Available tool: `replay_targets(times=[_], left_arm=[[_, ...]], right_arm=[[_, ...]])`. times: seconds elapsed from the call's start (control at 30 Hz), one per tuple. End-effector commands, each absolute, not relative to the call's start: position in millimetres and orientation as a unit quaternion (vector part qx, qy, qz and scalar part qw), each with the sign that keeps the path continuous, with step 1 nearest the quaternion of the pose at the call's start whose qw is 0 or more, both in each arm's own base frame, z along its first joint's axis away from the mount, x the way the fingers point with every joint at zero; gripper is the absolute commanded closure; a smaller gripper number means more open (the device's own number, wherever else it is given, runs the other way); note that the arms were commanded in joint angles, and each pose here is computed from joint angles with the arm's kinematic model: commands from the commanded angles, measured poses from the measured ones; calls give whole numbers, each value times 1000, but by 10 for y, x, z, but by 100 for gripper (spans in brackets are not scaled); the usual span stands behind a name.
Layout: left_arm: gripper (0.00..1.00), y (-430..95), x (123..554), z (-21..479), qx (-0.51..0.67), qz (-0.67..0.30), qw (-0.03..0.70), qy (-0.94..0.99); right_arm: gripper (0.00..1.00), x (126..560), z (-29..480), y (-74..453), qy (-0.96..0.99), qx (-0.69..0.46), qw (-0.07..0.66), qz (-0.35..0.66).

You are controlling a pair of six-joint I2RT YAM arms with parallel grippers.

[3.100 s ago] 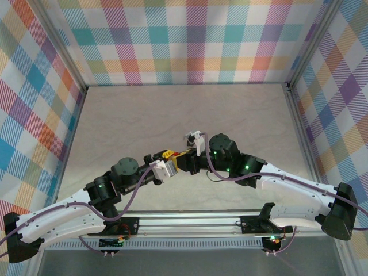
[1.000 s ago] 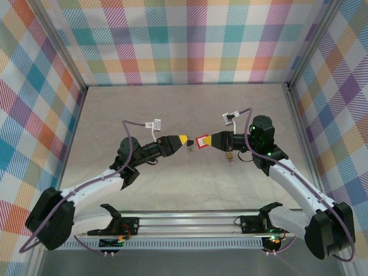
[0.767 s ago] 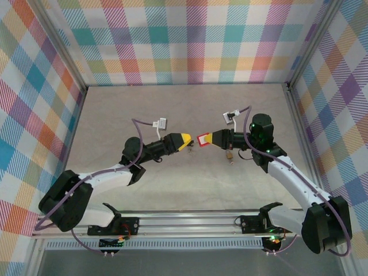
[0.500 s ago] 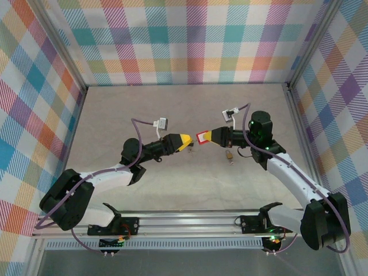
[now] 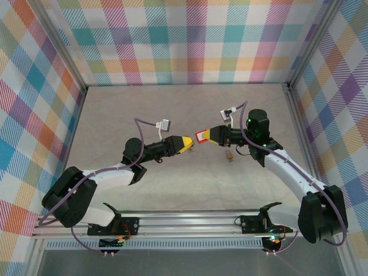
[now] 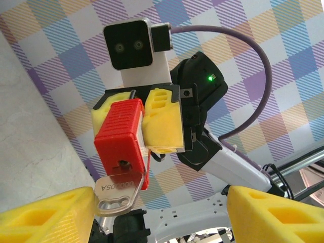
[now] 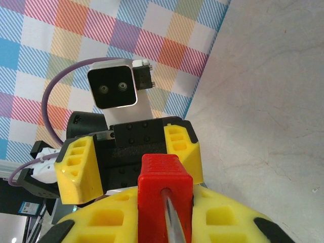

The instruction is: Lock with the key

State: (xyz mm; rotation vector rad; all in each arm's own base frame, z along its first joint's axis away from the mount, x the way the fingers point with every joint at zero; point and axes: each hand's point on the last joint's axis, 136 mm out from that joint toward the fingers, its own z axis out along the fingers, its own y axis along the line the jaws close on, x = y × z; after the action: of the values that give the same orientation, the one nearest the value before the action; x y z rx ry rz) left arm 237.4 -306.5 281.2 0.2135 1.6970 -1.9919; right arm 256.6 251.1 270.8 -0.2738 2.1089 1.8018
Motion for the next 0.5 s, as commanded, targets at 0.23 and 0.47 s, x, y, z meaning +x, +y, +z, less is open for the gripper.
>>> replay_targets(times=[0.23,0.47], left_arm=[[42,-3065,2332,2907,112,-736,269,611],[49,-3073,2328,2915,114,-737,268,610]], right_arm=[[100,2612,2816,2539,741,-106,187,636],[100,2597,2747,2554,748,-105,184,628]])
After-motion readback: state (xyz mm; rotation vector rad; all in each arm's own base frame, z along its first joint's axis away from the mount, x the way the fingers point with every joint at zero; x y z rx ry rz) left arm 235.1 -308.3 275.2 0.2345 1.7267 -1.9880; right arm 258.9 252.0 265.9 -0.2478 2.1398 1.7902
